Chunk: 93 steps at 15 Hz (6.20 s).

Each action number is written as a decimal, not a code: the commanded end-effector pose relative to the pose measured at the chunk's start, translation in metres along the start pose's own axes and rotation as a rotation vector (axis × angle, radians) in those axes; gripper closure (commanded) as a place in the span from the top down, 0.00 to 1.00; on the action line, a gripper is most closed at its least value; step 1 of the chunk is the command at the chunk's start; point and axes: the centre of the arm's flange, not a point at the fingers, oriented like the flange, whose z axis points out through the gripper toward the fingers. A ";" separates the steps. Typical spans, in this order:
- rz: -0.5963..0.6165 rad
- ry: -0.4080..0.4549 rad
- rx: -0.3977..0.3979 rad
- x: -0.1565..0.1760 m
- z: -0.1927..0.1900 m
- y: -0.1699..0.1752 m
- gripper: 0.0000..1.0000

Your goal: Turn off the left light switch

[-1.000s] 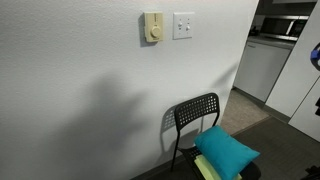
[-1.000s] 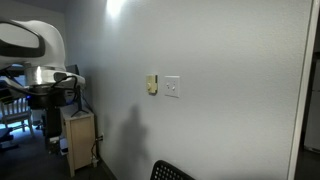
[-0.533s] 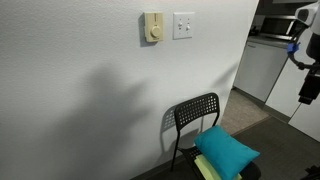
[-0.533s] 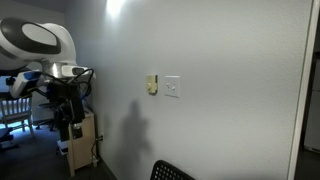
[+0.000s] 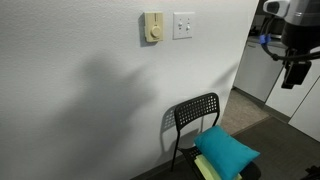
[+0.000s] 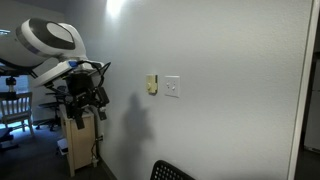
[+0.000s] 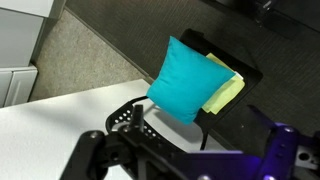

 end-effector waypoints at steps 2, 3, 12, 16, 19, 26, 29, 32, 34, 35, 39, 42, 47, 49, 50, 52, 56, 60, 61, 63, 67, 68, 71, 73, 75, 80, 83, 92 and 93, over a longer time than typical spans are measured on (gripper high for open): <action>-0.024 0.002 0.005 0.005 -0.001 0.002 1.00; -0.027 0.002 0.006 0.005 -0.001 0.002 1.00; -0.355 0.185 -0.048 0.036 0.003 0.029 1.00; -0.558 0.198 -0.152 0.060 -0.003 0.050 1.00; -0.702 0.231 -0.228 0.079 -0.012 0.062 1.00; -0.858 0.323 -0.291 0.130 -0.026 0.089 1.00; -0.841 0.305 -0.294 0.112 -0.025 0.075 1.00; -0.841 0.301 -0.303 0.106 -0.016 0.065 1.00; -0.856 0.322 -0.335 0.114 -0.010 0.065 1.00; -0.870 0.342 -0.369 0.120 -0.010 0.068 1.00; -0.880 0.405 -0.499 0.156 -0.015 0.088 1.00; -0.779 0.373 -0.553 0.177 -0.024 0.097 1.00; -0.626 0.478 -0.485 0.219 -0.030 0.093 1.00; -0.645 0.510 -0.503 0.233 -0.029 0.092 1.00; -0.657 0.524 -0.510 0.239 -0.029 0.092 1.00; -0.661 0.536 -0.524 0.248 -0.032 0.096 1.00; -0.640 0.550 -0.539 0.259 -0.044 0.112 1.00; -0.625 0.540 -0.517 0.265 -0.046 0.131 1.00; -0.622 0.539 -0.496 0.266 -0.043 0.138 1.00; -0.620 0.537 -0.455 0.269 -0.037 0.151 1.00; -0.628 0.548 -0.387 0.273 -0.030 0.165 1.00; -0.630 0.550 -0.377 0.272 -0.032 0.165 1.00; -0.637 0.545 -0.347 0.274 -0.032 0.165 1.00; -0.640 0.535 -0.326 0.275 -0.026 0.165 1.00; -0.643 0.526 -0.304 0.278 -0.019 0.164 1.00; -0.639 0.515 -0.266 0.281 -0.006 0.162 1.00; -0.638 0.509 -0.250 0.283 -0.002 0.162 1.00; -0.646 0.450 -0.245 0.252 -0.016 0.143 1.00; -0.649 0.431 -0.241 0.247 -0.016 0.139 1.00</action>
